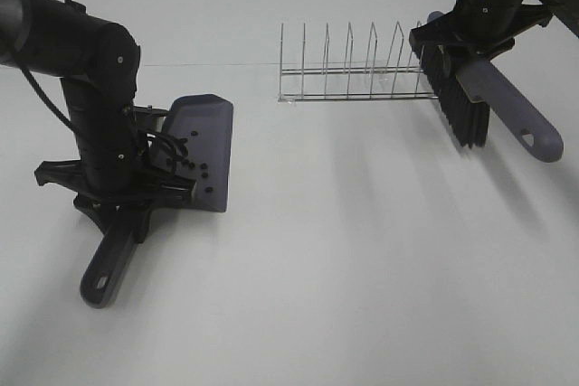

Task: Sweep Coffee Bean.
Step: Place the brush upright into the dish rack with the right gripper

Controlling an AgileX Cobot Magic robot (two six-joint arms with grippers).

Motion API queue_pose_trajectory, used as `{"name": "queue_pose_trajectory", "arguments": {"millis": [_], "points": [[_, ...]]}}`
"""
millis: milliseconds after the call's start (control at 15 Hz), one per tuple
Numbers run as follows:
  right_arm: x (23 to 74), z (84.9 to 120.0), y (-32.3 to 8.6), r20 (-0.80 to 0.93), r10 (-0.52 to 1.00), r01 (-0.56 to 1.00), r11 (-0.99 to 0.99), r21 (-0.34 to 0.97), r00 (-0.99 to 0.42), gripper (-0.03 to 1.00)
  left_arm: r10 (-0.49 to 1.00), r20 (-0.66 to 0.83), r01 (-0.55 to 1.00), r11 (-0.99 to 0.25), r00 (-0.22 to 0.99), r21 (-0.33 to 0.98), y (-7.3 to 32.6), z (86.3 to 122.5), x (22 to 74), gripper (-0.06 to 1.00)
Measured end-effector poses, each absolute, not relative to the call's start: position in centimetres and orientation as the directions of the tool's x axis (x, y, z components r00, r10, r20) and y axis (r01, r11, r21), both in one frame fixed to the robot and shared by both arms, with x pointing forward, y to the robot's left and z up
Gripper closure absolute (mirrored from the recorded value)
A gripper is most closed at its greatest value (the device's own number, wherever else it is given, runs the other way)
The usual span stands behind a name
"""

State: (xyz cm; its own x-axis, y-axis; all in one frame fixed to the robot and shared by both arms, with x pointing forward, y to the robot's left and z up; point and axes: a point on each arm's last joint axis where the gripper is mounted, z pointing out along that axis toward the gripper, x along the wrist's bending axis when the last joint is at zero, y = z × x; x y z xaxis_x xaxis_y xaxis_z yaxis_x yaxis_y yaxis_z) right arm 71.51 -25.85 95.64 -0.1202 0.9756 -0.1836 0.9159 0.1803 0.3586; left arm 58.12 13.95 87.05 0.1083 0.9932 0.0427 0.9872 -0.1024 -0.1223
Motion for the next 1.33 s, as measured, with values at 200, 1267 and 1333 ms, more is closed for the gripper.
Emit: {"name": "queue_pose_trajectory", "arguments": {"millis": [200,1267,1333], "points": [[71.9,95.8,-26.4,-0.177,0.978,0.903,0.170,0.395,-0.106,0.69,0.993,0.043,0.987,-0.102,0.108,-0.122,13.9,87.0,58.1,0.62],[75.0,94.5,-26.5,-0.147,0.988,0.914,0.094,0.395,-0.038,0.65,0.994,0.038,0.987,-0.098,0.104,-0.125,13.9,87.1,58.1,0.62],[75.0,94.7,-26.5,-0.139,0.990,0.912,0.083,0.402,-0.028,0.51,0.994,0.038,0.987,-0.098,0.104,-0.126,13.9,87.1,58.1,0.62]]}}
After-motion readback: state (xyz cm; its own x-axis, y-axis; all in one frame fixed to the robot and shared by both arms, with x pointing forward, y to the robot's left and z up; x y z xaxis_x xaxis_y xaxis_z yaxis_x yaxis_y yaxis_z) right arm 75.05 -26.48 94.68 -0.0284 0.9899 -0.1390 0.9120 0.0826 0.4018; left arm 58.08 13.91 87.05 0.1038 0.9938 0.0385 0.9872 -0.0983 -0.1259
